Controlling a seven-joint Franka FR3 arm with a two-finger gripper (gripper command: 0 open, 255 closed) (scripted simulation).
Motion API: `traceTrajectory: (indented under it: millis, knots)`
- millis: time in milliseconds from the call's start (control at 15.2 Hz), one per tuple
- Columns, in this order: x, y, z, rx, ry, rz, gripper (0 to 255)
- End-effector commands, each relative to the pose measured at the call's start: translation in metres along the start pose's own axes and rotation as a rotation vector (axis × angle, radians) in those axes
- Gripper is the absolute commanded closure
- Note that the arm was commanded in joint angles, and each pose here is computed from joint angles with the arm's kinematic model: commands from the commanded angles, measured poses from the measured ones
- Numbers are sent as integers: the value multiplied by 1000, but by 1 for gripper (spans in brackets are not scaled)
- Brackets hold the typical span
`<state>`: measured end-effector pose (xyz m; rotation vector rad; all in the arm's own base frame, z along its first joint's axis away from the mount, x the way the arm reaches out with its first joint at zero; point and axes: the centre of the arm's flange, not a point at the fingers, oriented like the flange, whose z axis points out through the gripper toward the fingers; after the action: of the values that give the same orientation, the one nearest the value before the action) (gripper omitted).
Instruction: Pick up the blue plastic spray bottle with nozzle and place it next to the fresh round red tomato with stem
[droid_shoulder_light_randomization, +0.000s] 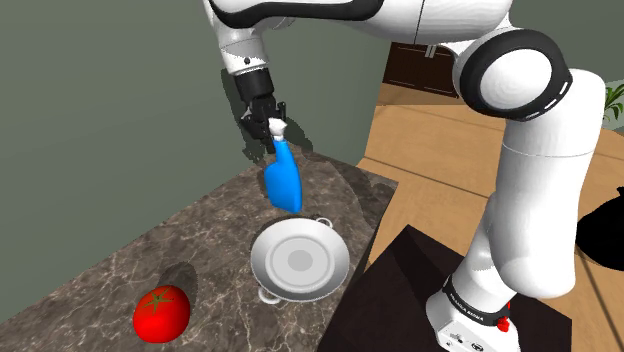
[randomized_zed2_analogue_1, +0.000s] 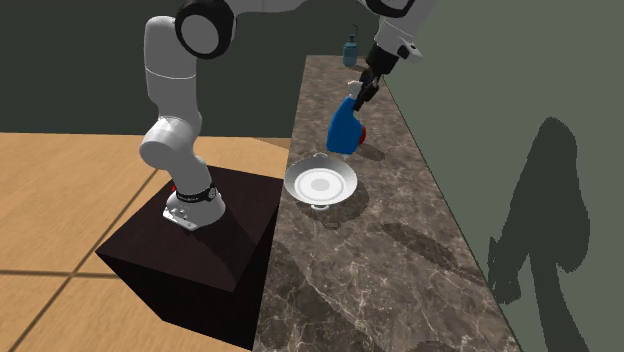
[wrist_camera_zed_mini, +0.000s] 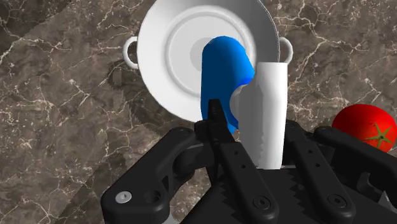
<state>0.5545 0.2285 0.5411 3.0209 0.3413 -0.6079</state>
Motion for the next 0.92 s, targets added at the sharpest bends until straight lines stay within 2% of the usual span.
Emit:
traceTrajectory:
  millis: [0, 858]
  knots:
    - [-11, -26, -4, 0, 0, 1, 255]
    - [-71, -186, -23, 0, 0, 1, 255]
